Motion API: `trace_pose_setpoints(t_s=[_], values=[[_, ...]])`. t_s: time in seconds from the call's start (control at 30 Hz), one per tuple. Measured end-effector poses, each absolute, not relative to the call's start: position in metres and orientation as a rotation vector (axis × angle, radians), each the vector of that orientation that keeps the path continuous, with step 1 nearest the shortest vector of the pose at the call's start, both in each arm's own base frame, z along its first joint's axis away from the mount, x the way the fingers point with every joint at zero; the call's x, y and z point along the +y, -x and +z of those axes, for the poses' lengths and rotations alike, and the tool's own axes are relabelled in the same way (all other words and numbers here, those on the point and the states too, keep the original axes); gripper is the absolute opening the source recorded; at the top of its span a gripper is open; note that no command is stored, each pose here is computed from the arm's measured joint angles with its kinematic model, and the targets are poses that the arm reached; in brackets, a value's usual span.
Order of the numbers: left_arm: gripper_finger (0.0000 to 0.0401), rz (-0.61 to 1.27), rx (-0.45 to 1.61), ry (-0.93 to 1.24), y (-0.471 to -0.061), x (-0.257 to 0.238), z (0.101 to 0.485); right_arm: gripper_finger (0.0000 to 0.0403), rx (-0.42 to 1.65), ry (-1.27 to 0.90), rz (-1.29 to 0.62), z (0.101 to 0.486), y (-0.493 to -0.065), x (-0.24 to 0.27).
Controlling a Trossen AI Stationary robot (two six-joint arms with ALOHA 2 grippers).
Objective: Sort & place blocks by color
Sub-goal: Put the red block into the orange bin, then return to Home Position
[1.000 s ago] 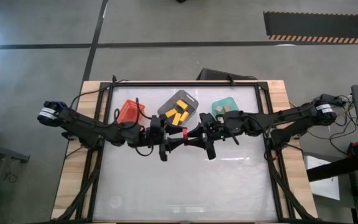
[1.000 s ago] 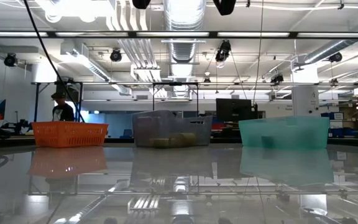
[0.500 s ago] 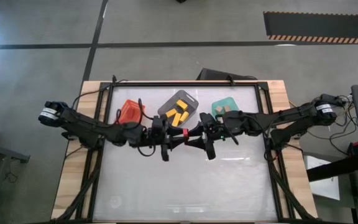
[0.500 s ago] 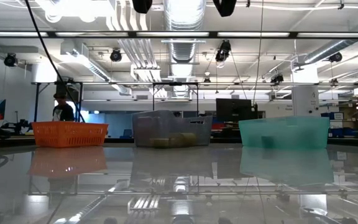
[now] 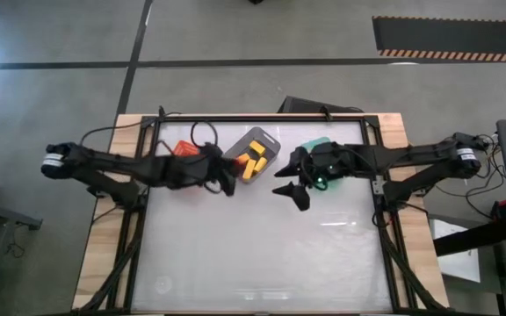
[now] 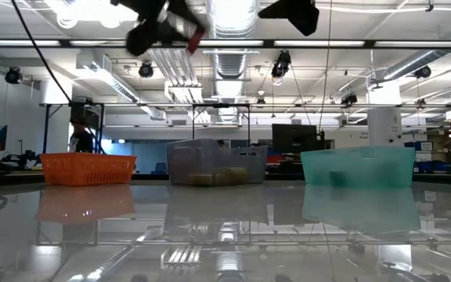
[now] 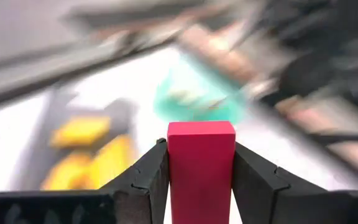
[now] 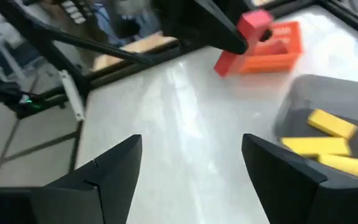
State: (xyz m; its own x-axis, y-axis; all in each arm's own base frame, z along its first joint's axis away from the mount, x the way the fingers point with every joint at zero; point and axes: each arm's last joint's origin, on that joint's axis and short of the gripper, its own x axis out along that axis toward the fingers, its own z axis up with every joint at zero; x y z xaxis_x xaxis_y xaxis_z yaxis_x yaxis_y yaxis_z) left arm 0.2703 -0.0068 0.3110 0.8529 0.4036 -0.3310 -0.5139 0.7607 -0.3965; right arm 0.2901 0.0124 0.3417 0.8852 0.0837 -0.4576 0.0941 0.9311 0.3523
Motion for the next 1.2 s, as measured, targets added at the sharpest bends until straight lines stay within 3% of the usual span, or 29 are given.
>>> trace_pose_setpoints(t_s=[0.2,0.3,0.7,0.9,1.2], values=[[0.0124,0.920,0.634,0.600,-0.220,0.045,0.279,0.0252,0.476,-0.382,-0.054,0.352,-0.289,0.002],[0.0125,1.021,0.787,0.633,-0.201,0.070,0.269,0.0246,0.464,-0.388,-0.114,0.353,-0.289,0.000],[0.0126,1.032,1.085,0.758,-0.178,0.146,0.228,0.0244,0.445,-0.451,-0.161,0.355,-0.289,-0.001],[0.0130,0.973,1.219,0.810,-0.179,0.152,0.210,0.0244,0.445,-0.473,-0.167,0.355,-0.289,-0.001],[0.0170,0.949,1.247,0.786,-0.180,0.153,0.207,0.0244,0.445,-0.483,-0.170,0.355,-0.289,-0.001]])
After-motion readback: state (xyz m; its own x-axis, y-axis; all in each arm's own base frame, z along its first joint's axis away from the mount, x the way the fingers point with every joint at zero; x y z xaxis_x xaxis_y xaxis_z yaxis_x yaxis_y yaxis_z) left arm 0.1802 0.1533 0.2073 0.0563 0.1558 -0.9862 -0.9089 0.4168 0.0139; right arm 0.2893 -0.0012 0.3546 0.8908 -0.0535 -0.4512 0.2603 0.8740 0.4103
